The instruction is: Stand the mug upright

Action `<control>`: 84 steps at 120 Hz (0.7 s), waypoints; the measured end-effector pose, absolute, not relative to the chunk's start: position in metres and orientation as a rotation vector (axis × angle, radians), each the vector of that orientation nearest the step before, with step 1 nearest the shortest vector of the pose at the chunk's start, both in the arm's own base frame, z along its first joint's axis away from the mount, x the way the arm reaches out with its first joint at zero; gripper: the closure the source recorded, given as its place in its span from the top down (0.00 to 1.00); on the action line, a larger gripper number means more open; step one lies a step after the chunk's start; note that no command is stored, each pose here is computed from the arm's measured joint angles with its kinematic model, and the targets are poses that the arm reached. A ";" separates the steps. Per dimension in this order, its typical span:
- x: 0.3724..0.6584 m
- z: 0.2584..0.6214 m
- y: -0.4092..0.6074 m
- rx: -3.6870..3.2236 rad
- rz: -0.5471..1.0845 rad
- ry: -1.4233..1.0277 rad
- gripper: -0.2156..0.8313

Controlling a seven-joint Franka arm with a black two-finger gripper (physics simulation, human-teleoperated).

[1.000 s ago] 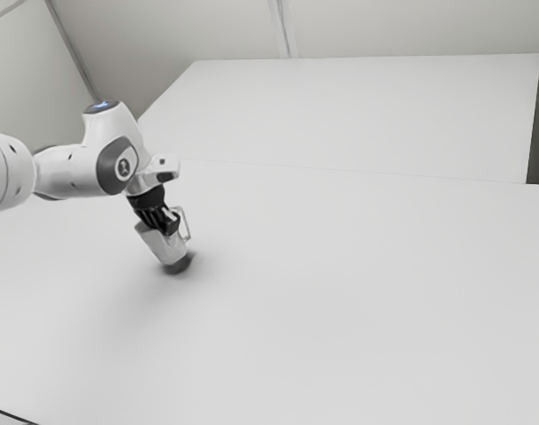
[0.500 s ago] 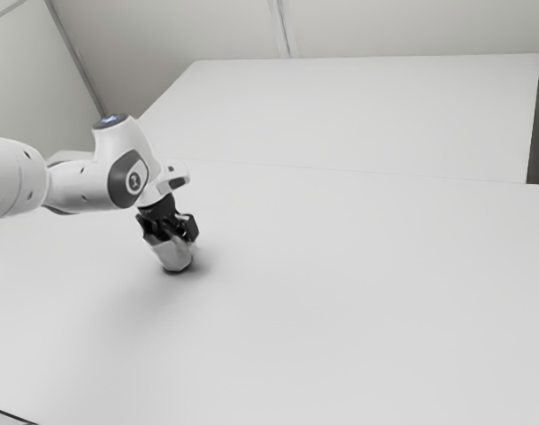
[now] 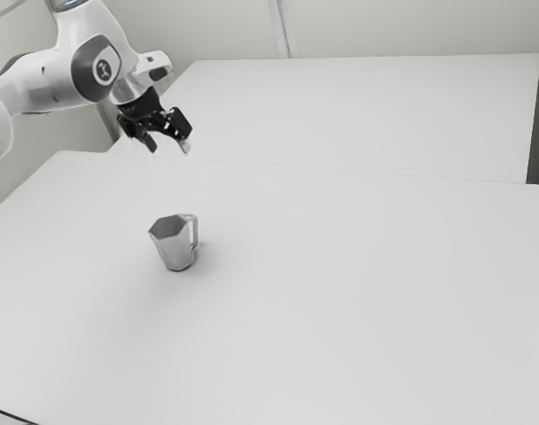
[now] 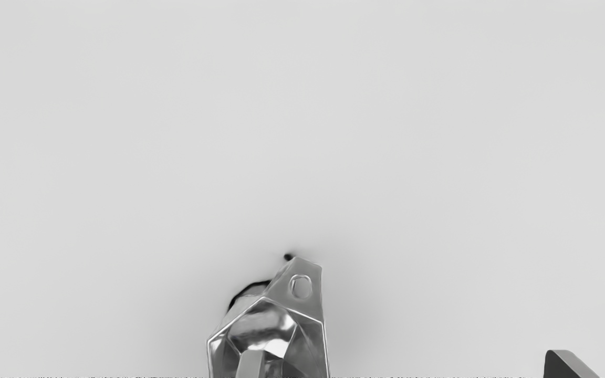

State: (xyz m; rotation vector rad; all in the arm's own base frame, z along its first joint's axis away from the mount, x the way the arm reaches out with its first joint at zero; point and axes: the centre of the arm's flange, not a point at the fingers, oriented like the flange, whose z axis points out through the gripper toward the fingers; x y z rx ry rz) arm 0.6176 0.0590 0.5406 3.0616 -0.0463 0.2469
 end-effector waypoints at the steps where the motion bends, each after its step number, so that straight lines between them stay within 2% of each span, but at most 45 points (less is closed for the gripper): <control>1: 0.619 0.543 0.059 3.062 0.246 -0.046 0.77; 14: 0.626 0.570 0.062 3.066 0.213 -0.042 0.78; 34: 0.619 0.601 0.063 3.068 0.171 -0.038 0.79; 84: 0.604 0.603 0.060 3.056 0.057 -0.045 0.79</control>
